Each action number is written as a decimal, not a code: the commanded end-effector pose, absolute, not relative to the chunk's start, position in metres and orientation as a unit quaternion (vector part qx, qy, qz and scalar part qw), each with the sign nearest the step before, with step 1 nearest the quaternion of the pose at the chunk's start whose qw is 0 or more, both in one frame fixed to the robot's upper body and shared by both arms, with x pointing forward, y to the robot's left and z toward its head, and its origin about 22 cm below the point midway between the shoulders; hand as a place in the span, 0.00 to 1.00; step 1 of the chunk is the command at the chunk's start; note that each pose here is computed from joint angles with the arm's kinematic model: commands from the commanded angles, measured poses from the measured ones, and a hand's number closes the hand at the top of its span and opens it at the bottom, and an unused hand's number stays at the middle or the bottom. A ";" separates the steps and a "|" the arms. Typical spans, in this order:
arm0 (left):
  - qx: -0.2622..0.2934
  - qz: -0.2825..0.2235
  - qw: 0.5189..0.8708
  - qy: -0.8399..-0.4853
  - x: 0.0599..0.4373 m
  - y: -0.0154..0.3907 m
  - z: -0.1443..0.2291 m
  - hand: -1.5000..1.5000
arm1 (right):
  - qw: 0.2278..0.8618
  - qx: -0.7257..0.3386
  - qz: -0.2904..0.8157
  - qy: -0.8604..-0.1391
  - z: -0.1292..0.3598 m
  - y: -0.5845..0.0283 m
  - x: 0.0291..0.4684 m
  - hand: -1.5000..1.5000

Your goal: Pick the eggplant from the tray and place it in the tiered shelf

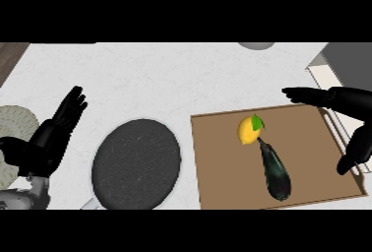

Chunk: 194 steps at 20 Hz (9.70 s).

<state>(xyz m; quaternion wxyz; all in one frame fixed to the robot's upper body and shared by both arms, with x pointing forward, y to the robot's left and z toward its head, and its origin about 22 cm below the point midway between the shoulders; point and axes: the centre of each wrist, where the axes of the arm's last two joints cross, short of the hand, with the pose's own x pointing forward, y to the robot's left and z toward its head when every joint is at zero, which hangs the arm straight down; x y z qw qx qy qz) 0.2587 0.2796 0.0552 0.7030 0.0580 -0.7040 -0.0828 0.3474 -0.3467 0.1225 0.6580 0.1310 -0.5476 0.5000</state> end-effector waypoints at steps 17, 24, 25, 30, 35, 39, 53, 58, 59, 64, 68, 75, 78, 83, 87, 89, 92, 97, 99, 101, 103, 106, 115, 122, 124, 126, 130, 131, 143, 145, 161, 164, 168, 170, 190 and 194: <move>0.056 -0.078 0.707 -0.700 0.267 0.282 0.056 0.50 | 0.624 0.075 0.639 -0.443 0.101 -0.266 0.324 0.00; 0.052 -0.084 0.706 -0.701 0.255 0.268 0.072 0.50 | 0.617 0.056 0.671 -0.407 0.099 -0.260 0.328 0.00; 0.050 -0.083 0.708 -0.699 0.237 0.277 0.067 0.50 | 0.615 0.050 0.671 -0.411 0.100 -0.263 0.323 0.00; 0.059 -0.081 0.703 -0.704 0.248 0.270 0.060 0.50 | 0.589 -0.022 0.701 -0.401 0.095 -0.243 0.310 0.00; 0.062 -0.080 0.703 -0.703 0.253 0.276 0.072 0.50 | 0.596 -0.029 0.716 -0.362 0.084 -0.250 0.328 0.00; 0.055 -0.084 0.704 -0.703 0.255 0.276 0.051 0.50 | 0.606 -0.015 0.712 -0.354 0.084 -0.258 0.333 0.00; 0.055 -0.079 0.706 -0.702 0.261 0.287 0.069 0.50 | 0.610 0.015 0.725 -0.319 0.019 -0.269 0.305 0.00; 0.050 -0.084 0.707 -0.701 0.256 0.284 0.058 0.50 | 0.609 0.026 0.730 -0.308 0.013 -0.280 0.303 0.00; 0.053 -0.079 0.707 -0.701 0.257 0.287 0.057 0.50 | 0.611 0.022 0.718 -0.333 0.010 -0.273 0.310 0.00; 0.054 -0.082 0.705 -0.702 0.251 0.268 0.045 0.50 | 0.614 0.032 0.723 -0.315 -0.004 -0.261 0.293 0.00; 0.050 -0.091 0.708 -0.698 0.253 0.270 0.047 0.50 | 0.606 -0.017 0.723 -0.331 -0.010 -0.270 0.298 1.00; 0.052 -0.082 0.701 -0.706 0.255 0.271 0.063 0.50 | 0.572 -0.062 0.698 -0.426 -0.022 -0.268 0.290 1.00; 0.051 -0.083 0.704 -0.703 0.245 0.278 0.048 0.50 | 0.558 -0.072 0.695 -0.448 -0.023 -0.280 0.288 1.00; 0.048 -0.083 0.704 -0.704 0.252 0.275 0.062 0.50 | 0.564 -0.091 0.616 -0.542 0.017 -0.306 0.326 1.00; 0.058 -0.084 0.703 -0.704 0.255 0.289 0.071 0.50 | 0.669 -0.151 0.455 -0.568 0.032 -0.308 0.342 1.00; 0.064 -0.080 0.700 -0.707 0.258 0.286 0.066 0.50 | 0.709 -0.282 0.373 -0.528 0.045 -0.338 0.345 1.00; 0.067 -0.076 0.704 -0.703 0.256 0.286 0.063 0.50 | 0.722 -0.389 0.292 -0.493 0.063 -0.364 0.345 1.00; 0.063 -0.084 0.703 -0.704 0.257 0.284 0.064 0.50 | 0.696 -0.548 0.116 -0.449 0.117 -0.381 0.360 1.00; 0.063 -0.086 0.698 -0.708 0.258 0.282 0.066 0.50 | 0.677 -0.596 0.052 -0.429 0.136 -0.382 0.365 1.00; 0.049 -0.093 0.692 -0.714 0.259 0.277 0.068 0.50 | 0.659 -0.637 -0.013 -0.399 0.155 -0.385 0.370 1.00; 0.046 -0.103 0.690 -0.715 0.261 0.275 0.071 0.50 | 0.632 -0.671 -0.076 -0.380 0.175 -0.383 0.376 1.00; 0.033 -0.120 0.684 -0.719 0.263 0.265 0.071 0.50 | 0.596 -0.714 -0.151 -0.335 0.206 -0.382 0.384 1.00; 0.004 -0.135 0.678 -0.723 0.273 0.245 0.076 0.50 | 0.520 -0.786 -0.254 -0.218 0.264 -0.351 0.416 1.00; 0.001 -0.137 0.678 -0.722 0.276 0.243 0.078 0.50 | 0.446 -0.759 -0.339 -0.331 0.314 -0.332 0.418 1.00; 0.003 -0.126 0.672 -0.730 0.276 0.243 0.079 0.50 | 0.402 -0.728 -0.386 -0.400 0.333 -0.335 0.406 1.00; 0.009 -0.132 0.677 -0.724 0.277 0.245 0.077 0.50 | 0.385 -0.712 -0.405 -0.425 0.341 -0.332 0.405 1.00; 0.003 -0.126 0.681 -0.722 0.273 0.245 0.074 0.50 | 0.380 -0.691 -0.426 -0.442 0.327 -0.333 0.414 1.00; 0.017 -0.121 0.679 -0.724 0.273 0.251 0.076 0.50 | 0.464 -0.838 -0.205 -0.200 0.259 -0.395 0.413 1.00; 0.026 -0.114 0.685 -0.719 0.276 0.250 0.079 0.50 | 0.444 -0.889 -0.103 -0.030 0.299 -0.373 0.441 1.00; 0.035 -0.109 0.686 -0.718 0.280 0.249 0.074 0.50 | 0.429 -0.899 -0.078 -0.037 0.311 -0.371 0.441 1.00; 0.040 -0.099 0.691 -0.715 0.274 0.264 0.076 0.50 | 0.595 -0.794 0.006 -0.125 0.283 -0.386 0.446 1.00; 0.035 -0.103 0.693 -0.713 0.262 0.270 0.066 0.50 | 0.622 -0.776 0.014 -0.104 0.257 -0.380 0.450 1.00; 0.043 -0.104 0.693 -0.712 0.269 0.276 0.071 0.50 | 0.609 -0.787 -0.040 -0.091 0.260 -0.394 0.444 1.00; 0.031 -0.093 0.695 -0.712 0.267 0.255 0.063 0.50 | 0.603 -0.793 -0.060 -0.070 0.247 -0.381 0.449 1.00; 0.044 -0.098 0.695 -0.711 0.263 0.269 0.059 0.50 | 0.546 -0.823 -0.122 0.098 0.314 -0.390 0.437 0.00; 0.049 -0.090 0.696 -0.711 0.268 0.270 0.061 0.50 | 0.498 -0.848 -0.181 0.027 0.361 -0.366 0.433 0.00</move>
